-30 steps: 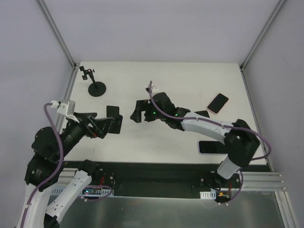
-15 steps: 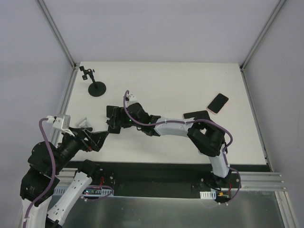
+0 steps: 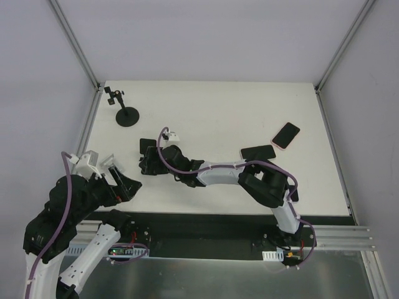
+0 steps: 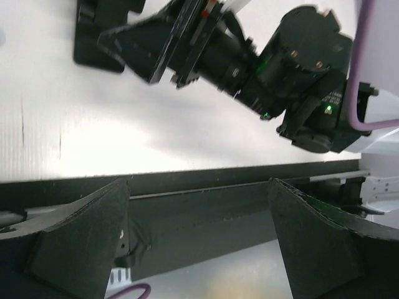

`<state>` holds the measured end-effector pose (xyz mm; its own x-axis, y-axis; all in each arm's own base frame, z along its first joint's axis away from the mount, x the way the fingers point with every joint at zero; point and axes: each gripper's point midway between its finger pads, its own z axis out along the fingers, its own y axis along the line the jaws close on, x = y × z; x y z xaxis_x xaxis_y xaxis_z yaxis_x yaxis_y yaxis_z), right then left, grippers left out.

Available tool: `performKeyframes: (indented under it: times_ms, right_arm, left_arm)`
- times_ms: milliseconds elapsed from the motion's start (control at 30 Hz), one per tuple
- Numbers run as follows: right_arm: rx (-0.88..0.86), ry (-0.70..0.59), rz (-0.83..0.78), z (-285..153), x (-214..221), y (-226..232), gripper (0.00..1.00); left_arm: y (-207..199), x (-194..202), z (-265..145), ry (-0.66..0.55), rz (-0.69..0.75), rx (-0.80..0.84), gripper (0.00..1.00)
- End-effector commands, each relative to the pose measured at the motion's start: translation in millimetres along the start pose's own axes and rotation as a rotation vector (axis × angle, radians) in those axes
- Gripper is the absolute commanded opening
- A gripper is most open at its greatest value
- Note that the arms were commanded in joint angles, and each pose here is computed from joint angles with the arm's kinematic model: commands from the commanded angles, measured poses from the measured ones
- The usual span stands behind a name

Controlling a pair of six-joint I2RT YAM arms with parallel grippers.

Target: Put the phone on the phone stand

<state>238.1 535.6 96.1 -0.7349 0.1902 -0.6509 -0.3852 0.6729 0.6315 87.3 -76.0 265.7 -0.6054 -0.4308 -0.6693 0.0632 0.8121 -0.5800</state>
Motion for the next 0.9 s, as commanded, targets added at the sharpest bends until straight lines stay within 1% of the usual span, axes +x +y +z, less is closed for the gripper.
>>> performKeyframes:
  times_ms: [0,33,100,133,300,400,433,500,567,600,633,733,800,833,867]
  right_arm:
    - [-0.112,-0.075,0.058,14.7,-21.5,10.3,0.87]
    - [-0.117,-0.073,0.062,17.4,-20.6,8.3,0.79]
    - [-0.135,-0.084,0.069,22.2,-26.0,10.7,0.73]
    - [-0.146,-0.059,0.065,25.8,-20.3,8.1,0.70]
    - [-0.189,-0.030,0.048,30.6,-13.3,1.1,0.69]
    - [-0.238,-0.023,0.028,27.7,-14.2,-0.6,0.54]
    - [-0.273,-0.009,0.025,26.1,-11.2,1.5,0.47]
    - [-0.318,0.007,0.011,23.6,-9.0,3.3,0.42]
    - [-0.342,0.012,0.007,23.4,-8.1,3.3,0.28]
    - [-0.364,0.032,0.005,21.7,-4.6,5.9,0.24]
    - [-0.399,0.022,-0.001,19.7,-7.9,12.2,0.15]
    - [-0.434,0.042,0.024,13.8,-4.2,21.8,0.01]
    - [-0.438,0.052,0.063,5.8,1.8,20.3,0.01]
    - [-0.477,0.023,0.082,-1.6,-2.0,27.6,0.01]
    - [-0.490,0.026,0.128,-8.0,1.8,33.8,0.01]
  left_arm:
    - [15.0,18.7,-5.0,0.077,-0.089,-0.089,0.90]
    - [15.8,19.0,-7.8,0.056,-0.101,-0.080,0.89]
    - [15.6,19.2,-9.1,0.038,-0.141,-0.074,0.89]
    - [16.3,19.4,-10.0,0.027,-0.151,-0.070,0.89]
    - [15.1,16.7,-5.8,0.008,-0.175,-0.063,0.89]
    - [11.6,14.9,-0.9,0.013,-0.177,-0.053,0.89]
    - [8.4,11.9,1.9,0.010,-0.176,-0.043,0.89]
    - [8.3,10.6,4.7,0.009,-0.179,-0.048,0.89]
    - [6.0,6.9,7.8,0.003,-0.179,-0.045,0.89]
    - [5.1,4.3,8.7,-0.004,-0.179,-0.044,0.89]
    - [4.6,2.8,9.3,-0.008,-0.179,-0.045,0.89]
    - [0.5,-3.4,12.1,-0.023,-0.176,-0.035,0.89]
    - [-2.0,-5.3,14.4,-0.022,-0.170,-0.027,0.89]
    - [-3.1,-5.6,16.1,-0.016,-0.170,-0.027,0.89]
    - [-2.4,-5.3,18.1,-0.012,-0.171,-0.032,0.89]
